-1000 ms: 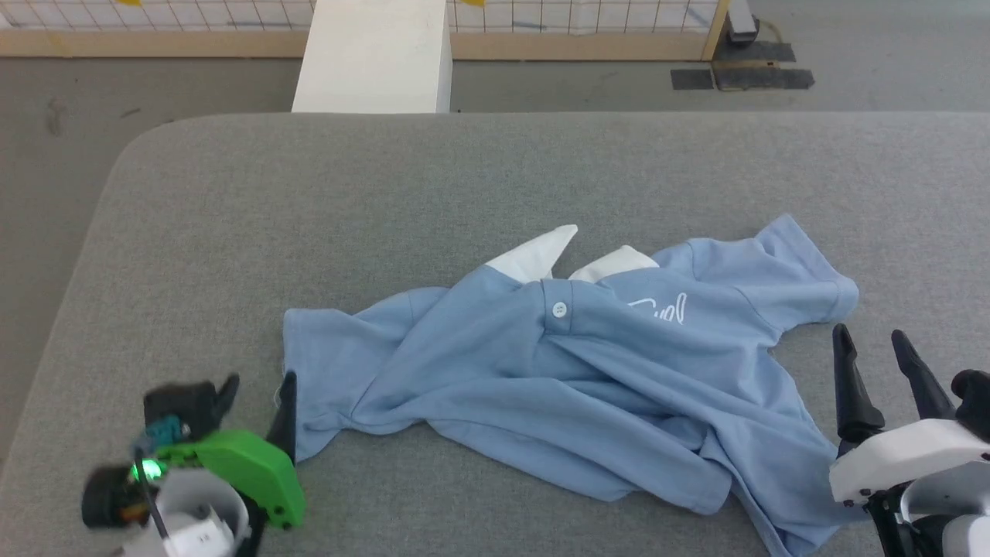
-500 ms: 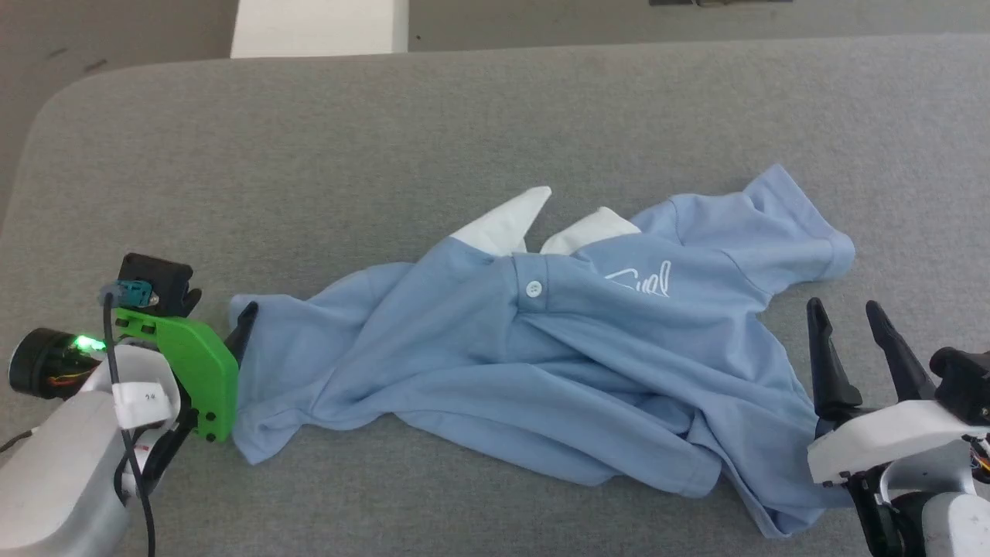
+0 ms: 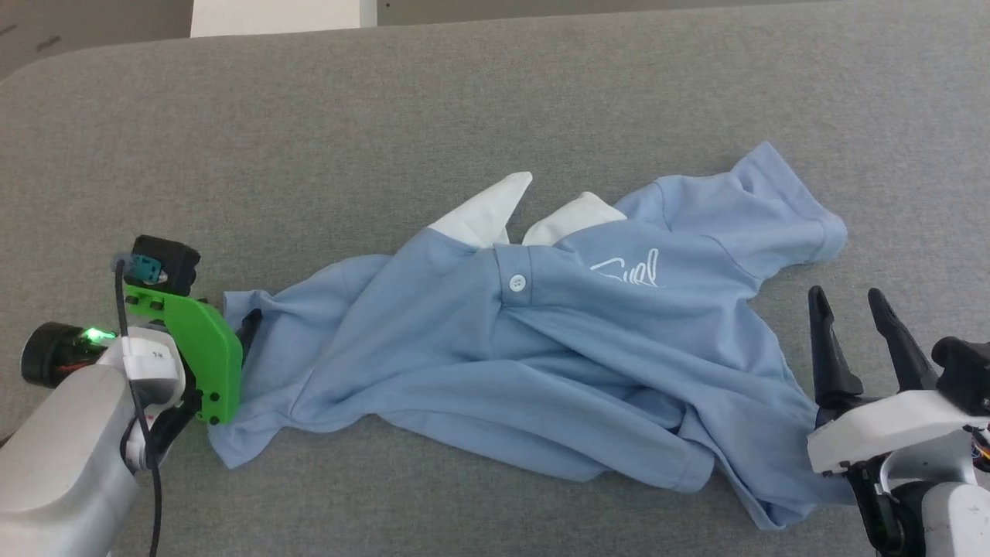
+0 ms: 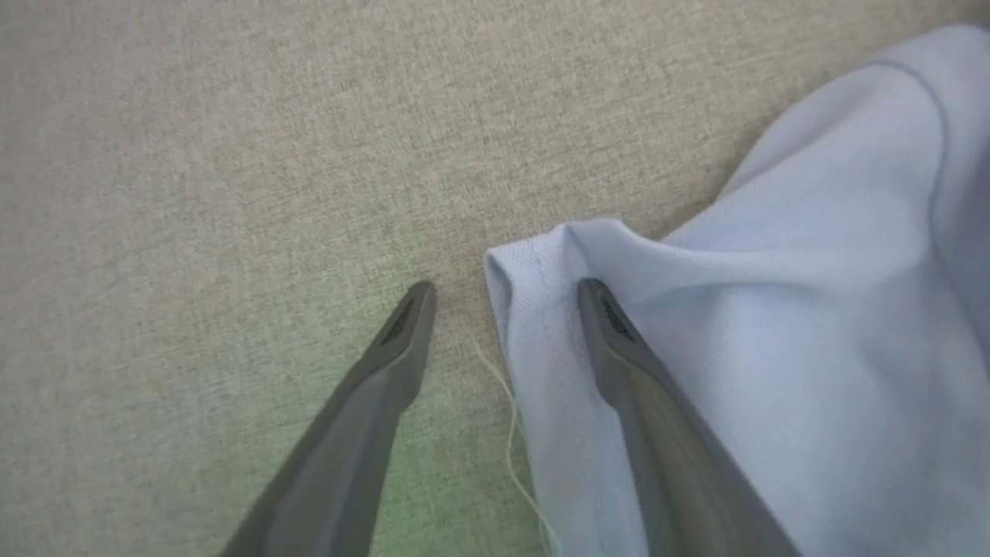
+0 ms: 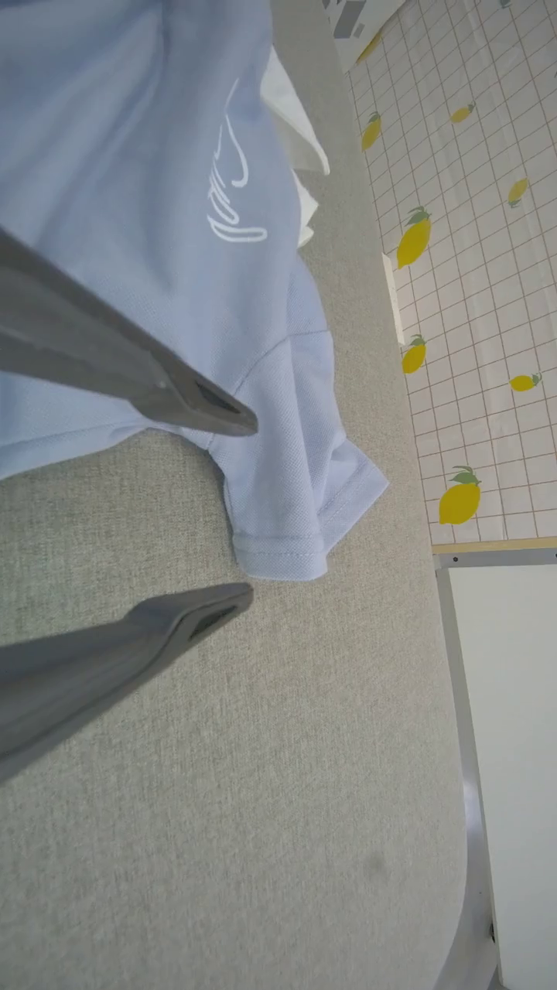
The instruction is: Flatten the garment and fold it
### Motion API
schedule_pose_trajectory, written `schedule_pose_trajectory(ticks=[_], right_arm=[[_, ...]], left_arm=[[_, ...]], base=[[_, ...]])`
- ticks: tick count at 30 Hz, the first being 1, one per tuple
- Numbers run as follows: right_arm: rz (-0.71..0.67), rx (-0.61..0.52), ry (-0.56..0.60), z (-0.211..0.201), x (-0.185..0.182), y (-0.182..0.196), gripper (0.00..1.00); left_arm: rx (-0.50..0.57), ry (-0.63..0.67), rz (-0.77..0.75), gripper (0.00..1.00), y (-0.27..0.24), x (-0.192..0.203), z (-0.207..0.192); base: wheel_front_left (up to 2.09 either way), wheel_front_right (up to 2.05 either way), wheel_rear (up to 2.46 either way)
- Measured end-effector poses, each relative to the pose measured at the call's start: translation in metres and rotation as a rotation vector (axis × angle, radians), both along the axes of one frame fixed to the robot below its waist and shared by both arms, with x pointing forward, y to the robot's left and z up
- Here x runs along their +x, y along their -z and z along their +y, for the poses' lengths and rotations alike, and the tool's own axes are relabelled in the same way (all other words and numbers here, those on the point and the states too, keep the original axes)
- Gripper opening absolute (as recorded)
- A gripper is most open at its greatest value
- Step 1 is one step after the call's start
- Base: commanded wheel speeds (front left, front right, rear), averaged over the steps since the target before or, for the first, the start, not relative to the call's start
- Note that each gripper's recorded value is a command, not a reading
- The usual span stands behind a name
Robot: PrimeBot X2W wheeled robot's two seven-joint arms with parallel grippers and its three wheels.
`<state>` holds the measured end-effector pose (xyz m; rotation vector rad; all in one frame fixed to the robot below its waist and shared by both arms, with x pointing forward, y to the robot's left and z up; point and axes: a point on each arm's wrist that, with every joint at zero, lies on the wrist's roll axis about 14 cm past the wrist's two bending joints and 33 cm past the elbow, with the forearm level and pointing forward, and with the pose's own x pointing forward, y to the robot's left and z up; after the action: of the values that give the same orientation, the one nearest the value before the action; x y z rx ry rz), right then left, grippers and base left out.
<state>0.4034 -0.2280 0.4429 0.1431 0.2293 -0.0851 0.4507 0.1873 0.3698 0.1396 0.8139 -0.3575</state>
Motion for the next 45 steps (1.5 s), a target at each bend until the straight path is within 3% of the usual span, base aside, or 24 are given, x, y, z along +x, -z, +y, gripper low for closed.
schedule_pose_trajectory(ticks=[1, 2, 3, 7, 11, 14, 21, 28, 30, 31, 34, 37, 39, 45], right_arm=[[0.002, -0.002, -0.006, 0.002, 0.001, 0.000, 1.00], [0.002, -0.005, -0.012, 0.003, 0.003, 0.000, 1.00], [0.003, -0.010, -0.022, 0.006, 0.006, 0.000, 1.00], [-0.023, -0.045, -0.055, 0.013, 0.024, -0.012, 1.00], [-0.066, -0.107, -0.080, 0.015, 0.058, -0.034, 1.00], [-0.012, -0.133, -0.088, 0.009, 0.083, -0.033, 1.00], [0.310, -0.137, -0.110, -0.001, 0.119, 0.015, 1.00], [0.621, -0.136, -0.137, 0.003, 0.129, 0.060, 1.00], [0.707, -0.135, -0.154, 0.008, 0.126, 0.071, 0.15], [0.746, -0.143, -0.162, 0.010, 0.126, 0.073, 0.00], [0.829, -0.174, -0.189, 0.014, 0.124, 0.073, 0.00], [0.809, -0.191, -0.199, 0.012, 0.126, 0.062, 0.00], [0.758, -0.207, -0.187, 0.005, 0.130, 0.050, 0.00], [0.431, -0.271, -0.123, -0.024, 0.161, -0.034, 0.00]], left_arm=[[-0.001, 0.001, 0.000, 0.84, 0.000, 0.000, -0.001], [-0.004, 0.004, 0.001, 0.34, 0.000, 0.000, -0.002], [-0.009, 0.007, 0.005, 0.00, 0.001, 0.000, -0.003], [-0.038, 0.004, -0.001, 0.00, 0.001, 0.003, -0.009], [-0.036, -0.068, -0.111, 0.00, -0.010, 0.017, 0.001], [-0.029, -0.138, -0.186, 0.00, -0.019, 0.025, 0.016], [-0.046, -0.158, -0.208, 0.00, -0.023, 0.019, 0.016], [-0.057, -0.162, -0.181, 0.00, -0.013, 0.012, 0.014], [-0.053, -0.164, -0.177, 0.00, -0.011, 0.011, 0.016], [-0.053, -0.164, -0.174, 0.00, -0.010, 0.010, 0.017], [-0.054, -0.158, -0.166, 0.00, -0.009, 0.009, 0.016], [-0.047, -0.120, -0.184, 0.00, -0.014, 0.012, 0.013], [-0.065, -0.112, -0.230, 0.00, -0.026, 0.021, 0.010], [-0.061, -0.103, -0.497, 0.00, -0.107, 0.065, 0.018]], base=[[0.00, 0.00, 0.00], [0.00, 0.00, 0.00], [0.00, 0.00, 0.00], [0.00, 0.00, 0.00], [0.00, 0.00, 0.00], [0.00, 0.00, 0.00], [0.00, 0.00, 0.00], [0.00, 0.00, 0.00], [0.00, 0.00, 0.00], [0.00, 0.00, 0.00], [0.00, 0.00, 0.00], [0.00, 0.00, 0.00], [0.00, 0.00, 0.00], [0.00, 0.00, 0.00]])
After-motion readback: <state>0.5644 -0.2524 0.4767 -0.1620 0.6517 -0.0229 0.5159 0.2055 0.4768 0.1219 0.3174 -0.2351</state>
